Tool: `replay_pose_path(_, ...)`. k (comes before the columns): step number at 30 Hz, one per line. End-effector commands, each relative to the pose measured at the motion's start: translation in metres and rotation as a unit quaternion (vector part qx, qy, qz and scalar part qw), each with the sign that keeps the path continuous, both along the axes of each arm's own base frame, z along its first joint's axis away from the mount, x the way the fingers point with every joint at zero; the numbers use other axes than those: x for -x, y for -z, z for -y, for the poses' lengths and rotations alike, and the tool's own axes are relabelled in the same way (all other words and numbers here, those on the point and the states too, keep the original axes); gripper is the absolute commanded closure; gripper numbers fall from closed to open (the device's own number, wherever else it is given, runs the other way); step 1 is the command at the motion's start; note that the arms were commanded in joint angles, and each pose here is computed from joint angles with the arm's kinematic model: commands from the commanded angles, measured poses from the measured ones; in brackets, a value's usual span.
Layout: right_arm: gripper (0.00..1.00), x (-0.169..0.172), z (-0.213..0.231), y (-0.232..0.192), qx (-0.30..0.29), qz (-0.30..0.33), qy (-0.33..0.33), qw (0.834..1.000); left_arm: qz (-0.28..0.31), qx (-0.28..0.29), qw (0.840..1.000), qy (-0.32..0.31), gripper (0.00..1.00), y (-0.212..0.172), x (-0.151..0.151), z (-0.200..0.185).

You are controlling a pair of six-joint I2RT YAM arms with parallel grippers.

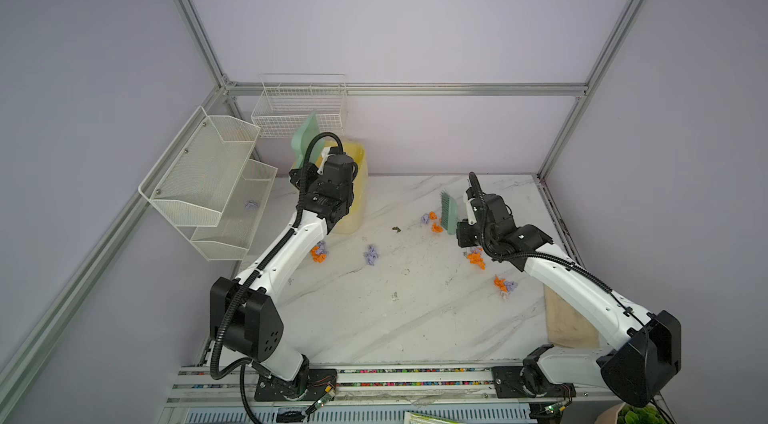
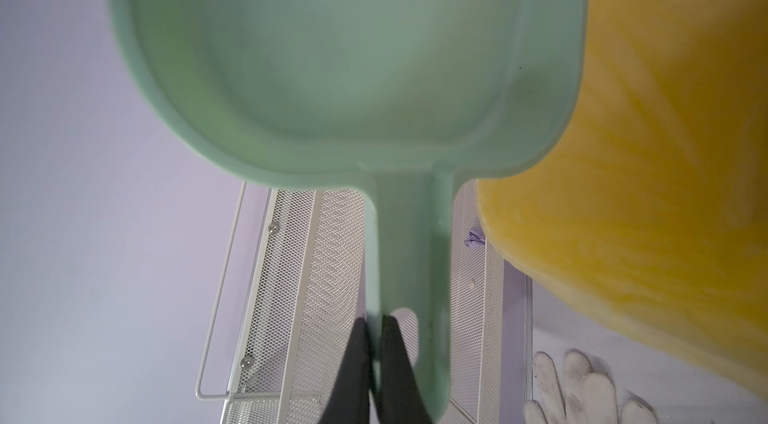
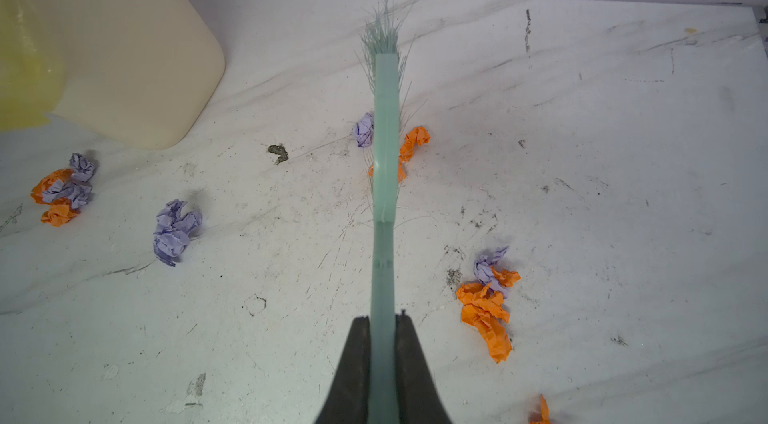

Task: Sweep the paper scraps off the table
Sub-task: 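Tip the dustpan over the yellow bin with the left gripper to empty scraps, then bring the empty dustpan back down to the table with the left gripper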

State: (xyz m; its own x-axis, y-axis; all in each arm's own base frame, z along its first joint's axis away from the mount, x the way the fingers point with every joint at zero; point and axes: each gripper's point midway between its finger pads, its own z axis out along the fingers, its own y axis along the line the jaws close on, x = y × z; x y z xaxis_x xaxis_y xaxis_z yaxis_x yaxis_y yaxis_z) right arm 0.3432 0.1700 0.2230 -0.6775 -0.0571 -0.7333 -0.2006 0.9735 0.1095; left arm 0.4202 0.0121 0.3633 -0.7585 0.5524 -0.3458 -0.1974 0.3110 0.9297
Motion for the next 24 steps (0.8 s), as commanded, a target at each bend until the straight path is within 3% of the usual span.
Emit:
replay_pose_path(1, 1.0, -0.002, 0.004, -0.008, -0.008, 0.019, 0.01, 1.0, 0.046, 0.031, 0.998, 0.018, 1.0, -0.02, 0.015, 0.008)
replay_pose_path(12, 1.0, -0.006, 0.0, -0.015, -0.02, 0.022, 0.012, 0.999, 0.044, 0.056, 0.997, 0.041, 1.0, -0.015, 0.026, 0.028)
replay_pose_path(18, 1.0, -0.008, -0.005, -0.022, -0.035, 0.022, 0.01, 0.999, 0.038, 0.14, 0.987, 0.074, 1.0, -0.008, 0.036, 0.045)
replay_pose_path(24, 1.0, -0.009, 0.003, -0.029, -0.015, 0.026, 0.021, 0.999, -0.008, 0.284, 0.948, 0.143, 1.0, 0.003, 0.058, 0.099)
